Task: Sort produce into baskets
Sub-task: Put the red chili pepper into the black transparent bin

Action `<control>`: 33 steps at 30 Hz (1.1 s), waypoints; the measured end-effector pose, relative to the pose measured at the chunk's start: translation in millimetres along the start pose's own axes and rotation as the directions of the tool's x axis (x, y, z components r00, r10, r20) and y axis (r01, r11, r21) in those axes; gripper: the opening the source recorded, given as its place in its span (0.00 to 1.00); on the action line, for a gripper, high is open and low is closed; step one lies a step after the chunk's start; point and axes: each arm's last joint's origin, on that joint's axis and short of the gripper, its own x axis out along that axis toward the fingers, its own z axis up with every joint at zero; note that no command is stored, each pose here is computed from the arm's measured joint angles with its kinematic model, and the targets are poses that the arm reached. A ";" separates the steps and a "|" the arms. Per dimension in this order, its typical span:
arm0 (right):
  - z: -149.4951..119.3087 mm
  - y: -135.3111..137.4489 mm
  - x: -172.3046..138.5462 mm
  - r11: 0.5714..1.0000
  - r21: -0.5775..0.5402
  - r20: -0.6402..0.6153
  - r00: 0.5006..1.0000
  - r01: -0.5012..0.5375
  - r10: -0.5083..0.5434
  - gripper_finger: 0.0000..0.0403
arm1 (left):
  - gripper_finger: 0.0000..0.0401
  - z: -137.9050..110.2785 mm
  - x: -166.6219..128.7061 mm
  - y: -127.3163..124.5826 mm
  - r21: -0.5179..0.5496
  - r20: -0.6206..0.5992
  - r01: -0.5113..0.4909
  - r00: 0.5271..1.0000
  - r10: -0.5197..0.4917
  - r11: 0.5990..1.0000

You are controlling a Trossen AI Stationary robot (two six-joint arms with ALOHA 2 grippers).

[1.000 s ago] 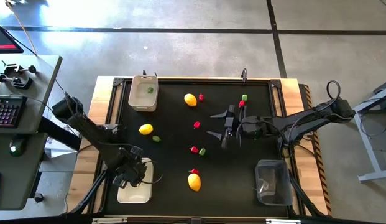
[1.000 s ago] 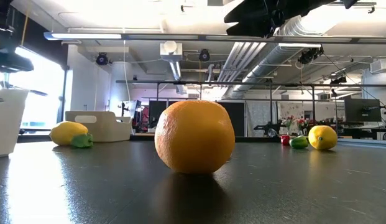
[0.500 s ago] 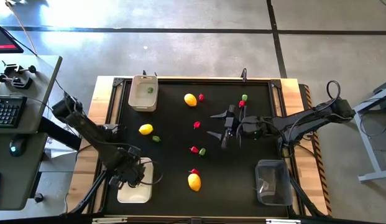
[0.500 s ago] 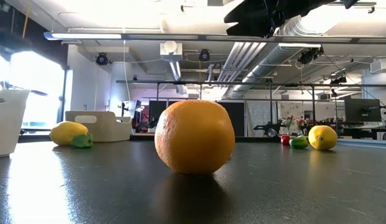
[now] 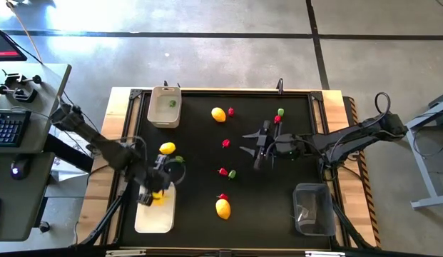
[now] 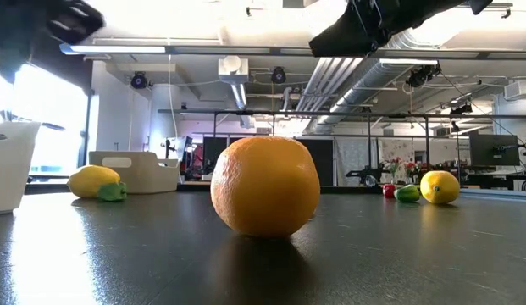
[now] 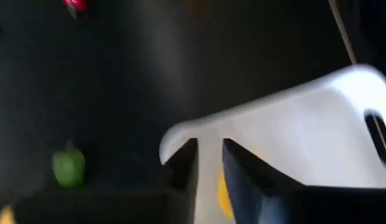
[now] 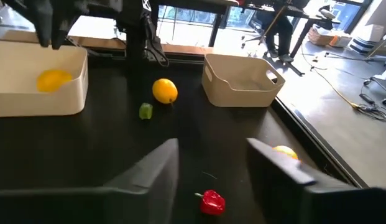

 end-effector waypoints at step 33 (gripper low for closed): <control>-105.5 -25.3 22.9 0.959 0.242 -0.031 0.989 0.145 -0.142 0.00 | 0.02 -59.3 48.9 140.6 -0.300 0.779 -0.223 0.503 0.373 0.928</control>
